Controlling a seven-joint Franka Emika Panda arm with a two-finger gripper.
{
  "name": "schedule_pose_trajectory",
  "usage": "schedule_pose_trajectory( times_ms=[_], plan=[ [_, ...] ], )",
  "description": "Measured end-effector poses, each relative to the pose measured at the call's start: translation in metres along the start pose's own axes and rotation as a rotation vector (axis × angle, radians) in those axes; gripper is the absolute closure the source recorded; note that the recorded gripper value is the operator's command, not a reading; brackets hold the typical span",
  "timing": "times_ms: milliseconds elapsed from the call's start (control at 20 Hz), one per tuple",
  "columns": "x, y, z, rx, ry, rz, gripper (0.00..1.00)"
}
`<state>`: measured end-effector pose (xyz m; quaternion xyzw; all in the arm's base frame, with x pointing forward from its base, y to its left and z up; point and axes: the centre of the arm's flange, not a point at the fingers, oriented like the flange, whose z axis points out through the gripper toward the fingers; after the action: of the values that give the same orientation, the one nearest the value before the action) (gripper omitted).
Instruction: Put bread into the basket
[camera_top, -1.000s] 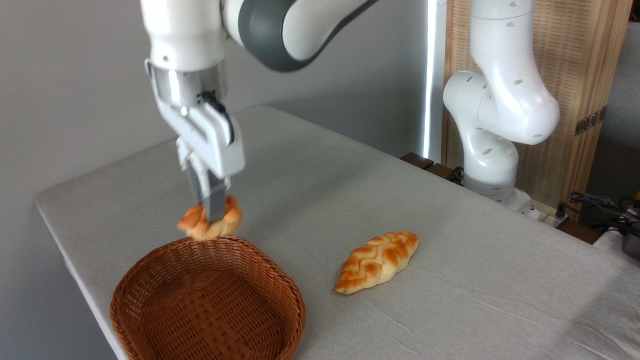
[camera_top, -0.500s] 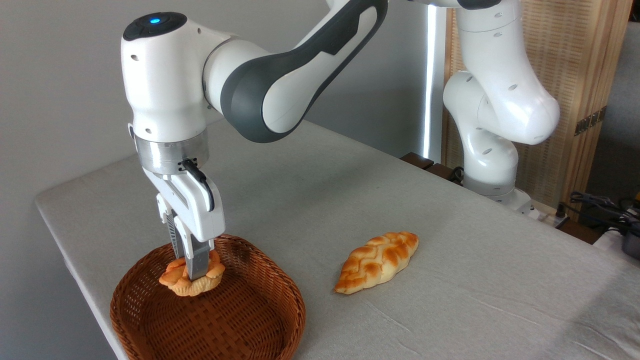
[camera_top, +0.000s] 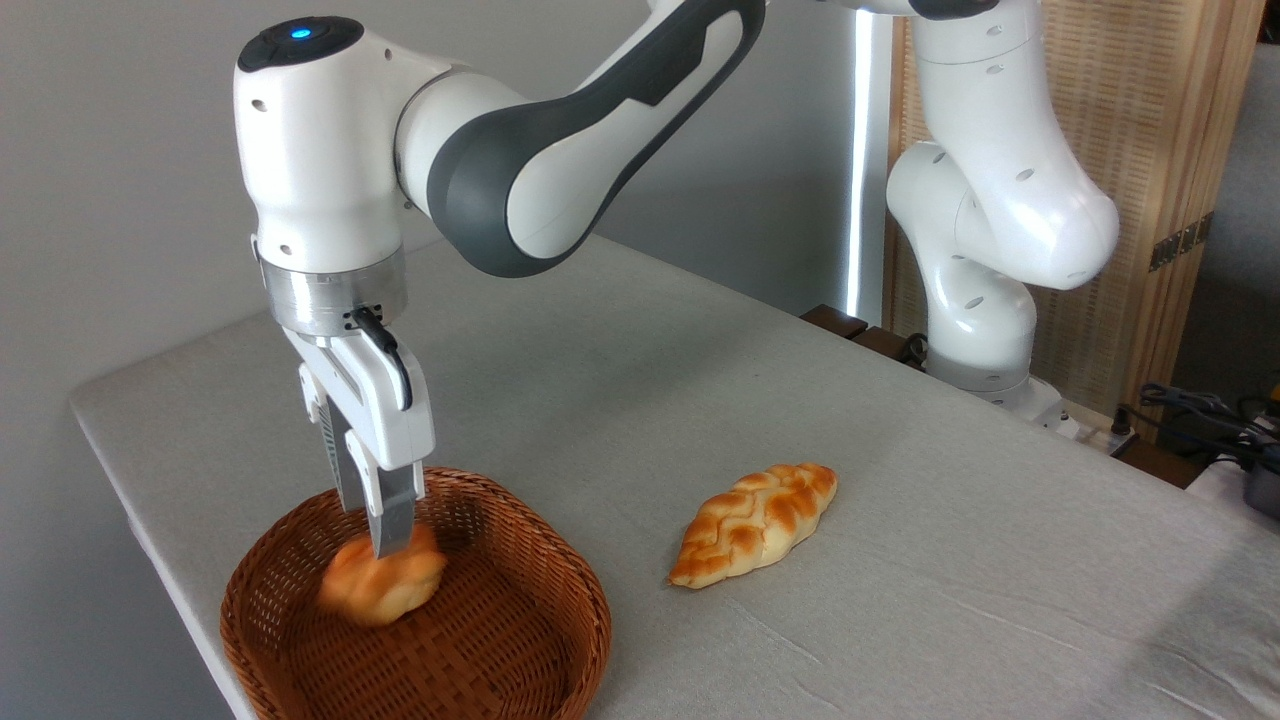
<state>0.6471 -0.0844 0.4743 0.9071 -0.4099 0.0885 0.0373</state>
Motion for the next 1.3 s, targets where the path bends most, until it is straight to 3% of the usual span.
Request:
schedule_pose_trajectory(
  times_ms=[400,600,850,1000,1300],
  plan=[
    [0.0,0.003,-0.003,-0.017,-0.014,0.003,0.0],
    [-0.011,0.009,-0.057,-0.071,-0.06,-0.006,0.0],
    [-0.047,0.027,-0.15,-0.077,-0.061,-0.071,0.0],
    [-0.05,0.035,-0.165,-0.069,-0.059,-0.146,0.0],
    [-0.056,0.039,-0.176,-0.039,-0.072,-0.139,0.0]
  ],
)
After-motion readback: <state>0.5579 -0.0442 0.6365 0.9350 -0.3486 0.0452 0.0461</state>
